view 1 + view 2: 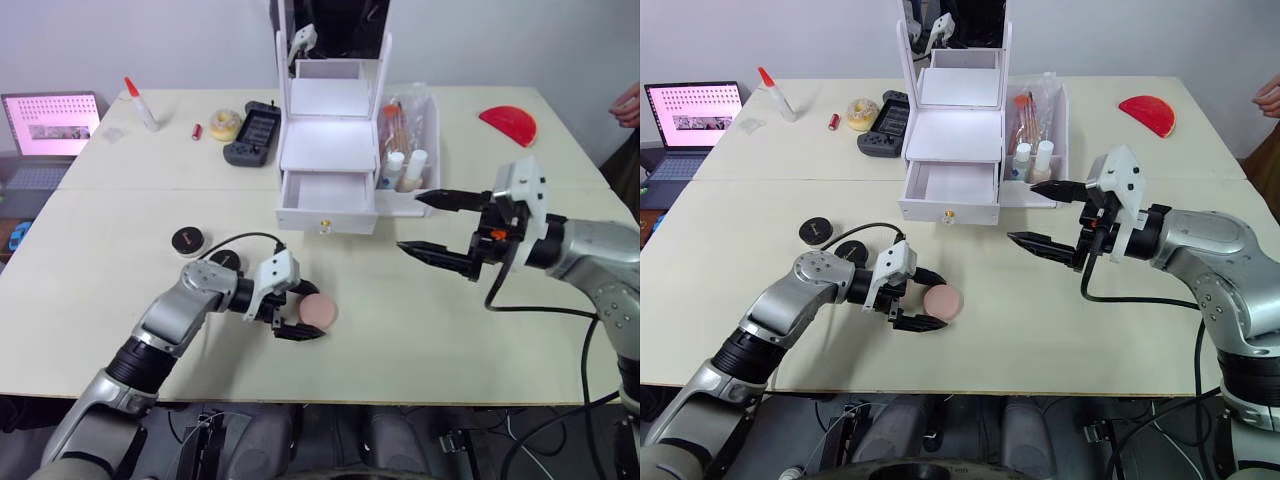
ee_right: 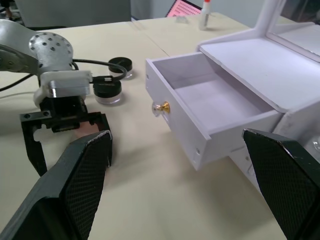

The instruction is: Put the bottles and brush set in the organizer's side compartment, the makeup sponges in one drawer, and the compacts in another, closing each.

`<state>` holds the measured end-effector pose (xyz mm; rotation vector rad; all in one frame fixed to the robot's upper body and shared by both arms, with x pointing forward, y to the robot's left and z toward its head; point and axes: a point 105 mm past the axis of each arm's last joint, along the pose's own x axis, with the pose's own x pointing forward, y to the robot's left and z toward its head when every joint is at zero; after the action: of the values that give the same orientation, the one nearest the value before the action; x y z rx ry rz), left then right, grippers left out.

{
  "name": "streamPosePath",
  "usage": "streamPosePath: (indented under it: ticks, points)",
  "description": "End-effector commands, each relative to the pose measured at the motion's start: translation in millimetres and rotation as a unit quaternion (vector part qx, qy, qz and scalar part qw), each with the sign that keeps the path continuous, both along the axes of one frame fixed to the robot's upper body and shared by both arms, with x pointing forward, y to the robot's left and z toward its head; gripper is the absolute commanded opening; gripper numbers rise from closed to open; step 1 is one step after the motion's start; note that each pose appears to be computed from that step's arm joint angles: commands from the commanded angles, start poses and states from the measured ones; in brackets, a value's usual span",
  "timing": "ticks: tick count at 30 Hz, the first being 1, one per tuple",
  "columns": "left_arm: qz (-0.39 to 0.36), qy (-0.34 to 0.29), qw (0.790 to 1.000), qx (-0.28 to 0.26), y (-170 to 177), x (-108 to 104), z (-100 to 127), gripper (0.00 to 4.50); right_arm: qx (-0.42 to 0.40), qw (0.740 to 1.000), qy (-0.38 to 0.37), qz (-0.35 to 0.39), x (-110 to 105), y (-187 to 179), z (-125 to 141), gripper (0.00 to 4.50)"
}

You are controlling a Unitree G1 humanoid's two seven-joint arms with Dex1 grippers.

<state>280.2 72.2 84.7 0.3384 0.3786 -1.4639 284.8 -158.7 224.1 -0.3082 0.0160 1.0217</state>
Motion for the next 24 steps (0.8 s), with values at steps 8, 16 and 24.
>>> streamPosePath:
  ticks: [8,16,24]
  points:
    - [-0.003,0.006,1.000,0.017,2,-2,-7,2.78,-0.002,1.000,-0.022,-0.006,6,-1,12,4.50]
    - [-0.008,-0.004,1.000,-0.004,1,-4,11,2.64,-0.002,1.000,-0.022,-0.008,8,-3,11,4.50]
    - [-0.044,-0.029,0.997,-0.052,20,-21,89,2.64,-0.003,1.000,-0.026,-0.012,17,-10,14,4.50]
